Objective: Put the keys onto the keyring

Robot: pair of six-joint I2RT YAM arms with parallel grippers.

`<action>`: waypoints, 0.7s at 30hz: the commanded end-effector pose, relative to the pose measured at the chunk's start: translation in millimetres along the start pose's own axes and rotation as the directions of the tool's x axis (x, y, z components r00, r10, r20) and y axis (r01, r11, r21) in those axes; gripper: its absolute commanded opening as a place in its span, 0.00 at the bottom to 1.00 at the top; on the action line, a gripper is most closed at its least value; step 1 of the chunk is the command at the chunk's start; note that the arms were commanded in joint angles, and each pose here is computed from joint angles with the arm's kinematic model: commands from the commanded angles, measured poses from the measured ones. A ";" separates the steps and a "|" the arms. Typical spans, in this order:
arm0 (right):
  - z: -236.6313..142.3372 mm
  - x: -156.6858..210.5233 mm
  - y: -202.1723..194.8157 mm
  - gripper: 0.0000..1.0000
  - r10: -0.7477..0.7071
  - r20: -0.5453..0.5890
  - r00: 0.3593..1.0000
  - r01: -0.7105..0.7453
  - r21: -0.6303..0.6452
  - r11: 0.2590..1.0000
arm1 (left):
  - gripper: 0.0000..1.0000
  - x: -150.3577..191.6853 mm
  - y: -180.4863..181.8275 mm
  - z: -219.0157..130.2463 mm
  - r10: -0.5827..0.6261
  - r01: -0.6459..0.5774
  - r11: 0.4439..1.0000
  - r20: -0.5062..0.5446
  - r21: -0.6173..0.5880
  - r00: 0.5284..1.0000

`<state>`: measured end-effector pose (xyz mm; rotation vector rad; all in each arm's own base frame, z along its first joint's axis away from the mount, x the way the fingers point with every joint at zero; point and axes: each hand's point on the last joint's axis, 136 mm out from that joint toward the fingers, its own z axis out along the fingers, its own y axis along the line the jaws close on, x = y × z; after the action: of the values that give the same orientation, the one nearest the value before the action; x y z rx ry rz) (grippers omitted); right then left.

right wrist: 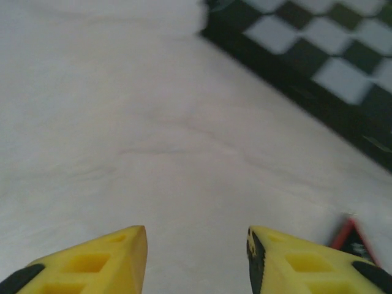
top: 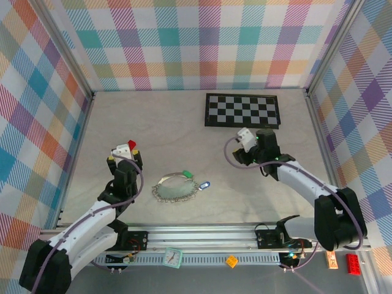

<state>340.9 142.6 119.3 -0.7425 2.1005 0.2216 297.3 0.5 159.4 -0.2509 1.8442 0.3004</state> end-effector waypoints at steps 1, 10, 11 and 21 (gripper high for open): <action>-1.1 -13.5 -60.3 0.48 0.112 0.211 0.971 -0.156 0.201 0.967 | 0.73 -7.1 -2.0 16.3 -0.026 0.025 0.999 0.022 0.040 0.999; -20.5 -3.7 -77.3 0.46 0.143 0.319 0.937 -0.205 0.172 0.964 | 0.75 19.2 -16.3 59.7 0.008 -0.006 0.997 -0.025 0.079 1.000; -22.8 -0.9 -82.1 0.49 0.167 0.327 0.930 -0.236 0.184 0.954 | 0.75 17.7 -20.3 64.4 0.020 -0.019 0.996 -0.017 0.090 1.000; -2.8 20.3 -83.4 0.46 0.200 0.328 0.923 -0.259 0.150 0.954 | 0.75 37.0 -39.9 96.9 -0.011 0.010 0.984 0.001 0.178 1.000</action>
<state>375.8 60.6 103.3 -0.3135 1.9629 0.2031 375.1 -5.0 74.3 -0.1266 1.9708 0.1971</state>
